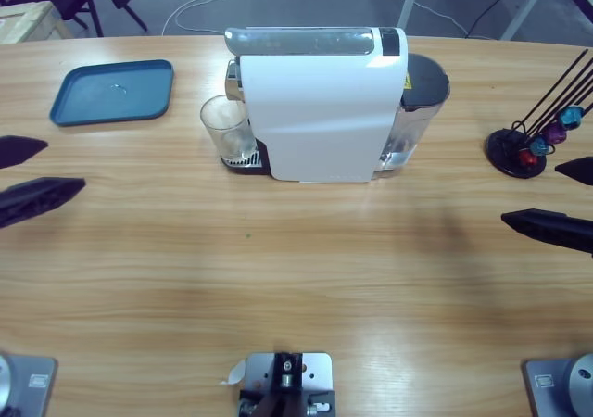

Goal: Pour coffee

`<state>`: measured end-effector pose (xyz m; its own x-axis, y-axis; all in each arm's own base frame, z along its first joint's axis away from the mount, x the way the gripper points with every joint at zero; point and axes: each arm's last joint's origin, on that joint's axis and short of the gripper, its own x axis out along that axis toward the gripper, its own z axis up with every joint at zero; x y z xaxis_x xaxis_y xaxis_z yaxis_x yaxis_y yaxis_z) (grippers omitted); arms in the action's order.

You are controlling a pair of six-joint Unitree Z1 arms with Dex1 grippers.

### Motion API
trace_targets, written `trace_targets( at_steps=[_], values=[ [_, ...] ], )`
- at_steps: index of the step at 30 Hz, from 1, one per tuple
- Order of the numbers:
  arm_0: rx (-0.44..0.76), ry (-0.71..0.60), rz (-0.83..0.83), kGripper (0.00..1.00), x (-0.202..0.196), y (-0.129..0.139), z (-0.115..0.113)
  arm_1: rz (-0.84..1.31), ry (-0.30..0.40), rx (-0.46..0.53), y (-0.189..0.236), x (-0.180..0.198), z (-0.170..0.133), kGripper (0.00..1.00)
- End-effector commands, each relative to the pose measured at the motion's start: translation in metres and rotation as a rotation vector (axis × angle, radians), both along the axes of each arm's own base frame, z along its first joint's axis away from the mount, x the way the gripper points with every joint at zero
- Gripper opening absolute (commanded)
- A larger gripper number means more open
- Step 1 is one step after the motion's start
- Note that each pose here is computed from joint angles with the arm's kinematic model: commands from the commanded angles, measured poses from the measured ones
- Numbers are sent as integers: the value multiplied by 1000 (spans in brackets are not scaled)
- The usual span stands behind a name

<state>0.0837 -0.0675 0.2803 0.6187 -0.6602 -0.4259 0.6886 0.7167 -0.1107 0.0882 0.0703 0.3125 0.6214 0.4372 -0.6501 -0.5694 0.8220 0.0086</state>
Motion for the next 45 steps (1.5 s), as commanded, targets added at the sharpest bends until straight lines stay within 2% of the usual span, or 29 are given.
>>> trace_targets(
  at_steps=[1,4,7,14,21,23,27,32,36,41,45],
  values=[
    [-21,21,-21,1000,-13,6,-1,22,29,-6,-5,-8,7,1000],
    [12,68,-16,1000,-16,8,11,26,20,-14,-5,-8,8,1000],
    [12,64,-3,1000,-22,13,20,25,60,-49,2,0,7,1000],
    [9,59,-11,1000,-29,17,9,8,58,-84,4,5,7,1000],
    [-26,12,-45,1000,-41,24,5,-11,29,-37,-4,-4,11,1000],
    [-31,24,-36,1000,-39,23,5,-21,20,-70,-7,-6,13,1000],
    [-2,69,-33,1000,-28,15,3,-23,-4,-75,-9,-7,11,1000],
    [-10,83,-41,1000,-31,16,-4,-21,-1,-89,-7,-5,11,1000],
    [-14,46,-88,1000,-22,8,12,-21,-1,-89,-7,-5,11,1000],
    [102,35,-114,994,11,-10,32,-20,-2,-78,-9,-7,12,1000],
    [158,41,-140,951,34,-22,38,-22,2,-77,-8,-6,13,1000]
  ],
)
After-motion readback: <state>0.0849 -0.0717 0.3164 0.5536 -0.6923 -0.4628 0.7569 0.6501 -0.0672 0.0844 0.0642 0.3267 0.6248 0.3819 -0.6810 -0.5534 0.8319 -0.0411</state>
